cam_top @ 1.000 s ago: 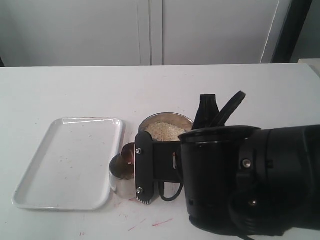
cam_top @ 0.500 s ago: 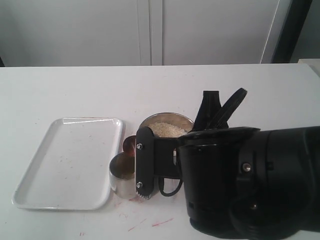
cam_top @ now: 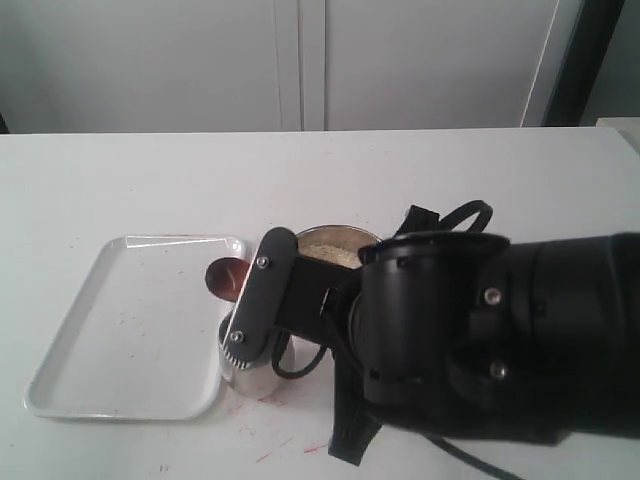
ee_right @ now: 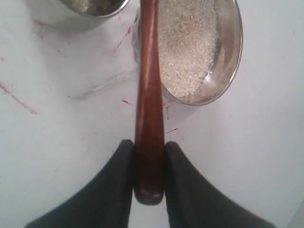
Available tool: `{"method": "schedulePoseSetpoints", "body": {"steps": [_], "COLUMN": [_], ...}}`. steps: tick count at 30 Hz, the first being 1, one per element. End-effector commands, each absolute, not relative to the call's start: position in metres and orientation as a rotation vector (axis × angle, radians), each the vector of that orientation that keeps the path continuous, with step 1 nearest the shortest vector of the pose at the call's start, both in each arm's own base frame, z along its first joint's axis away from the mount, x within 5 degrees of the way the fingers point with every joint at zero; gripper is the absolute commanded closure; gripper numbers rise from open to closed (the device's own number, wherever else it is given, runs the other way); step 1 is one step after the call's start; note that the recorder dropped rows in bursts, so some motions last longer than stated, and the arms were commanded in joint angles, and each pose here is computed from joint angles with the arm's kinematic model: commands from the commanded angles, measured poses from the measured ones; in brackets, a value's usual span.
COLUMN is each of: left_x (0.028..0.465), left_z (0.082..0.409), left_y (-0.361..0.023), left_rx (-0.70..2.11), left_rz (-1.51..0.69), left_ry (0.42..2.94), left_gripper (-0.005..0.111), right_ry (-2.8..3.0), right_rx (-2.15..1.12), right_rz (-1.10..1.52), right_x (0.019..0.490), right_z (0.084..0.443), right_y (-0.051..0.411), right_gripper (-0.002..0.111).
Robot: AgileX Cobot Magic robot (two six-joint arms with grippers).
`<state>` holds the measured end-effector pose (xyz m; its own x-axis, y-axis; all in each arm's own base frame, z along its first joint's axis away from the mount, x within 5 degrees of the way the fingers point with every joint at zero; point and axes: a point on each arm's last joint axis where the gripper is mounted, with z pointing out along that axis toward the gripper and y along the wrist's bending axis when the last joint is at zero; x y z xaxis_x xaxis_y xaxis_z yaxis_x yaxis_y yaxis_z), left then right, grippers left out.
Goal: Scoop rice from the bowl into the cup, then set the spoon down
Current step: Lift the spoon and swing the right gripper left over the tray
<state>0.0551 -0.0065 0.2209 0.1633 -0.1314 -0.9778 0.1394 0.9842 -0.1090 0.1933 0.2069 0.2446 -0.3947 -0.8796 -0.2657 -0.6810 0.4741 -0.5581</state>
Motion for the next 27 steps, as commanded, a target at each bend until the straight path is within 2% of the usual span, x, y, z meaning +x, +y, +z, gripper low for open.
{"method": "schedulePoseSetpoints", "body": {"steps": [1, 10, 16, 20, 27], "left_x": [0.054, 0.054, 0.054, 0.054, 0.054], "left_z": [0.223, 0.223, 0.223, 0.223, 0.223], "left_y": [-0.006, -0.006, -0.006, -0.006, -0.006], "left_rx": [0.004, 0.004, 0.004, 0.004, 0.004], "left_rz": [-0.200, -0.200, -0.200, -0.200, -0.200], "left_ry": [1.382, 1.382, 1.382, 1.382, 1.382], "left_gripper": [0.092, 0.092, 0.092, 0.092, 0.092], "right_ry": [2.273, 2.305, 2.293, 2.330, 2.385], "right_rx": [-1.105, -0.756, -0.672, -0.662, -0.665], "right_rz": [-0.326, 0.190, 0.495, 0.592, 0.594], "right_x": [0.205, 0.219, 0.220, 0.227, 0.248], "right_z": [0.262, 0.298, 0.314, 0.311, 0.300], "right_y": [0.199, 0.204, 0.227, 0.244, 0.269], "right_gripper": [0.108, 0.108, 0.108, 0.108, 0.108]}}
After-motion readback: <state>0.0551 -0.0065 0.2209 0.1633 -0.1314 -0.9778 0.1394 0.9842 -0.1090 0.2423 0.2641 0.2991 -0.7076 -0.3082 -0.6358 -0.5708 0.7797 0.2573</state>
